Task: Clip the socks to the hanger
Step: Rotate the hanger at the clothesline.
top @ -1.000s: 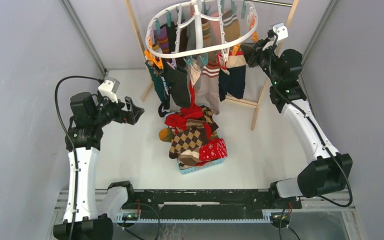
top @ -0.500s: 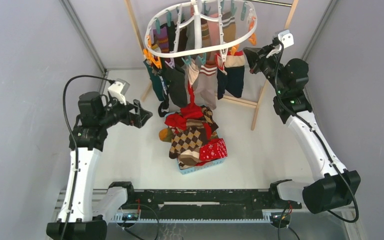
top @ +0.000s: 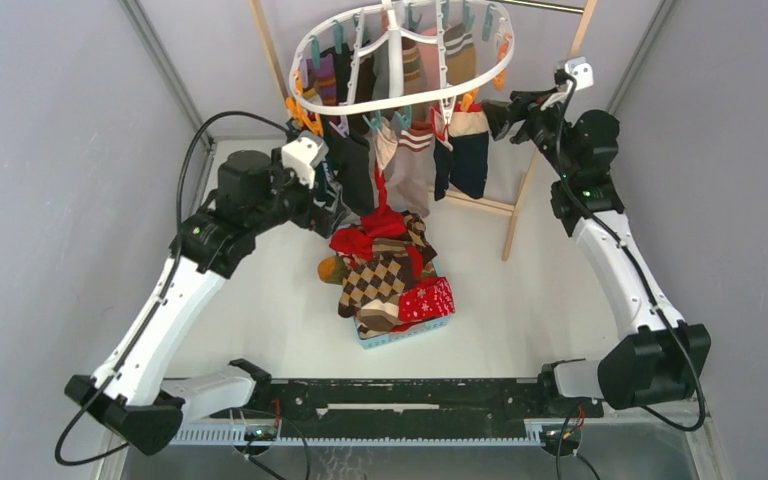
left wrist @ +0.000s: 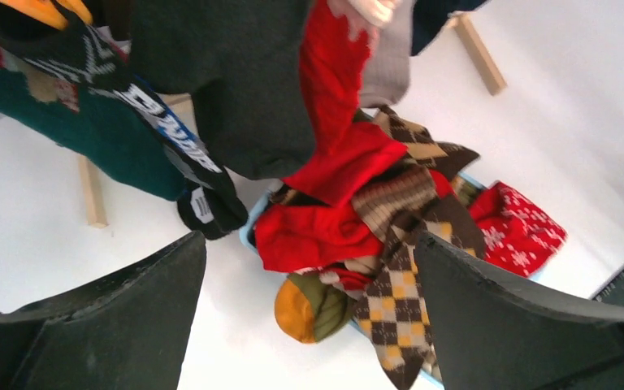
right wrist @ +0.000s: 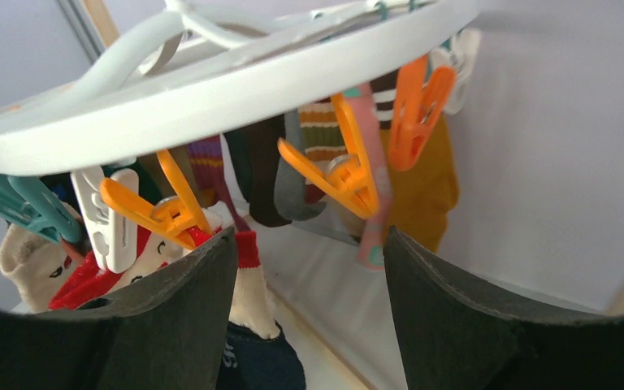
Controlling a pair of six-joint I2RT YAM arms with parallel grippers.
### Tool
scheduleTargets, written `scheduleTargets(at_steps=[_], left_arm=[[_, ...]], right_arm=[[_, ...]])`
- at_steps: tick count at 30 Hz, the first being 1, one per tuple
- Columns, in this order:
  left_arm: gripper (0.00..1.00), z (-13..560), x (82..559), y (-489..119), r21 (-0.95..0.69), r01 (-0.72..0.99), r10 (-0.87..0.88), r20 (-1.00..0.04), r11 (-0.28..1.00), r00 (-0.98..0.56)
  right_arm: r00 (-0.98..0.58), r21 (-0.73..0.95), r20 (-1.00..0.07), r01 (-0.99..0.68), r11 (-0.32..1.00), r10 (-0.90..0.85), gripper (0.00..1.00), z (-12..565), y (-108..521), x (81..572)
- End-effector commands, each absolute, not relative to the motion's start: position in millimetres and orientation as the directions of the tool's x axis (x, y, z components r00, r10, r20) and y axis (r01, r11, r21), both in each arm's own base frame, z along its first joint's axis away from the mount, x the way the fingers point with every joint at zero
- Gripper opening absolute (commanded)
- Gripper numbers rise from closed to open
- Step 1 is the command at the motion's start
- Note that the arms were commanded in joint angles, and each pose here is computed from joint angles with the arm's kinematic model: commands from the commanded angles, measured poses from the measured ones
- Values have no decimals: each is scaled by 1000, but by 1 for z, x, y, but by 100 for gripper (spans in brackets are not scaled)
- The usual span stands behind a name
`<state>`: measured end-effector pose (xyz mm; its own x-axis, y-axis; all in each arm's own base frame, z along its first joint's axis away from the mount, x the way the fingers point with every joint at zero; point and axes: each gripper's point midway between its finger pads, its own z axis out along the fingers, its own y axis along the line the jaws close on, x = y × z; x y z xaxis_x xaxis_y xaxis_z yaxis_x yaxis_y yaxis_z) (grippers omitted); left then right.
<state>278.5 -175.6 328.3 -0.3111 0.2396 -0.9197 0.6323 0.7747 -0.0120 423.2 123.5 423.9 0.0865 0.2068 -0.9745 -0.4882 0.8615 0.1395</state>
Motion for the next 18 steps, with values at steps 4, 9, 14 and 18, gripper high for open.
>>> scheduleTargets(at_steps=[4,9,14,18], left_arm=[[100,369,338,-162,38,387,145,-957,921,-251],[100,373,358,-152,32,286,105,-964,958,-244],[100,377,372,-138,-17,245,54,-959,969,-277],[100,385,367,-125,-50,266,26,-961,963,-275]], right_arm=[[154,78,-971,-515,854,181,72,436,139,448],[166,67,-971,-509,858,174,65,437,137,454],[107,84,-978,-583,808,179,54,418,153,429],[69,118,-975,-643,757,210,55,401,168,397]])
